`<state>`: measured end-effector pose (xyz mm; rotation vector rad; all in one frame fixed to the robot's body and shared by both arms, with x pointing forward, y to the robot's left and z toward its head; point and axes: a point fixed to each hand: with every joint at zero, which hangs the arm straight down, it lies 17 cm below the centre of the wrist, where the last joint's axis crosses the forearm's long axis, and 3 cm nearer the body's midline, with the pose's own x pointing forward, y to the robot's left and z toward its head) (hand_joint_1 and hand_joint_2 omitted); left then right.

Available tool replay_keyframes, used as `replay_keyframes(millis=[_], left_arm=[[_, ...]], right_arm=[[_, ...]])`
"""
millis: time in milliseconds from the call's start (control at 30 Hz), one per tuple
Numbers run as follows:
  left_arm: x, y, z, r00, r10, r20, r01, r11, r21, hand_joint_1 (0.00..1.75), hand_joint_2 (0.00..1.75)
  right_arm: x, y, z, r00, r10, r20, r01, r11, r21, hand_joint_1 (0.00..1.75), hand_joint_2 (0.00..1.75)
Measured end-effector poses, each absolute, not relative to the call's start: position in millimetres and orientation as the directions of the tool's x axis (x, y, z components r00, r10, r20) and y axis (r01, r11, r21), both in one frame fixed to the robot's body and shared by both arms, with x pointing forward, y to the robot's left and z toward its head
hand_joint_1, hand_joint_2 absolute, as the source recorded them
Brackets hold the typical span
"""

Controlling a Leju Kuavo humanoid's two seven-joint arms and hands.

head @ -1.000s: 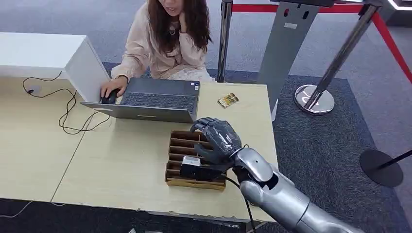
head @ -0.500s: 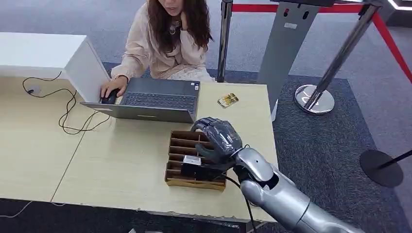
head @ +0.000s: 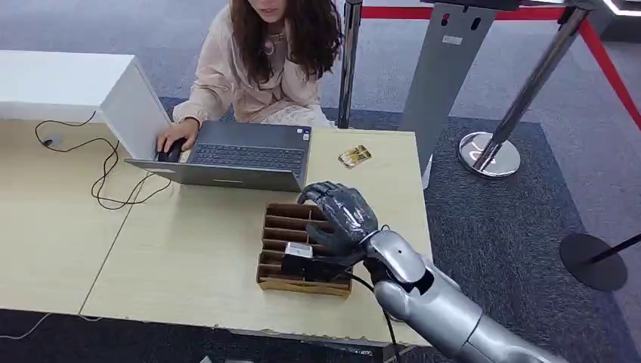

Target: Pass the card to the sensor for recognition and then transmit it.

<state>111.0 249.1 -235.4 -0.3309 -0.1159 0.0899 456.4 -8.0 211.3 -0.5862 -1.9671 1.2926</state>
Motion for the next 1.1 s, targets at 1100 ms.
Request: replay_keyframes(millis=[1100], left_arm=[[111, 249, -236, 0.989, 0.105, 0.101, -0.067, 0.943, -0.328, 0.0, 1.75]], right_arm=[[465, -21, 195, -0.614, 0.733, 0.293, -0.009, 0.364, -0.931, 0.75, 1.75]])
